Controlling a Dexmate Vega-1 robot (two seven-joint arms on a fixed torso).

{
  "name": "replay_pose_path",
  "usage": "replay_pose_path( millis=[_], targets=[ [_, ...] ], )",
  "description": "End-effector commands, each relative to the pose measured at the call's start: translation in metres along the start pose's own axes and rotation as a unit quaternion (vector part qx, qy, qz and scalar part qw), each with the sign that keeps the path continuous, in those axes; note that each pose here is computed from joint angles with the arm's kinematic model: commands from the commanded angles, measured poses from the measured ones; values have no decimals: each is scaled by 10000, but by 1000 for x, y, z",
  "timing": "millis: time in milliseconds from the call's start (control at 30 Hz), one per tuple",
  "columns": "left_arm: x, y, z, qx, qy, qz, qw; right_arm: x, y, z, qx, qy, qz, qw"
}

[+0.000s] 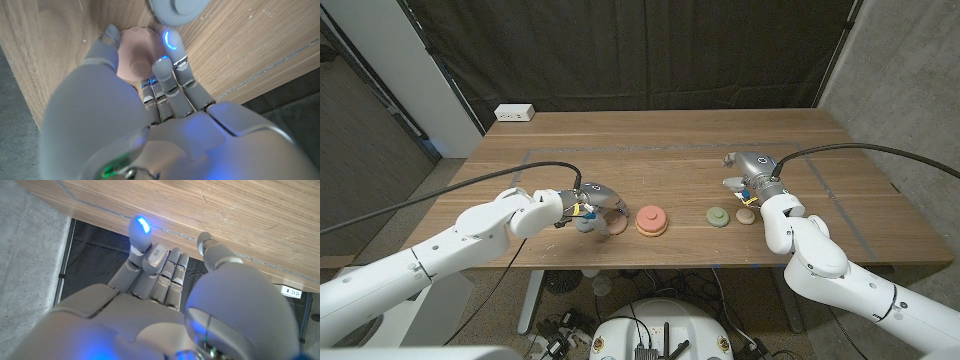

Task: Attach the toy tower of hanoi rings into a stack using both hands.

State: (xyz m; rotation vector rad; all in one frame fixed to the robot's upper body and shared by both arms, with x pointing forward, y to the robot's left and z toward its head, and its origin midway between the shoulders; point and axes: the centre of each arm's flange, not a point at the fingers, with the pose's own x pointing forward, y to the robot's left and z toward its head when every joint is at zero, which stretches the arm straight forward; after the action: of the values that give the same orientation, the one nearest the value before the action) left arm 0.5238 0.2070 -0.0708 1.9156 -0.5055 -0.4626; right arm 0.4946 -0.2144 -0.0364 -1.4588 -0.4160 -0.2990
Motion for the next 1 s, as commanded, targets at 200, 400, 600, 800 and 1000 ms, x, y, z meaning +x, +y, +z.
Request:
replay_pose_path(
  millis=[200,400,600,800,1000],
  targets=[
    [0,4,-3,10,28,-16,10000,0,-1,2,-47,-14,10,10000],
    [-5,14,-8,-66,140,112,9998,0,-3,3,-30,-39,33,10000],
    [-9,24,-13,-95,244,241,9994,-1,-4,3,21,-51,55,10000],
    [-12,34,-15,-82,290,378,9988,-2,-4,3,33,-50,51,10000],
    [-13,44,-16,-88,283,532,9981,-4,-5,2,49,-21,31,10000]
  ],
)
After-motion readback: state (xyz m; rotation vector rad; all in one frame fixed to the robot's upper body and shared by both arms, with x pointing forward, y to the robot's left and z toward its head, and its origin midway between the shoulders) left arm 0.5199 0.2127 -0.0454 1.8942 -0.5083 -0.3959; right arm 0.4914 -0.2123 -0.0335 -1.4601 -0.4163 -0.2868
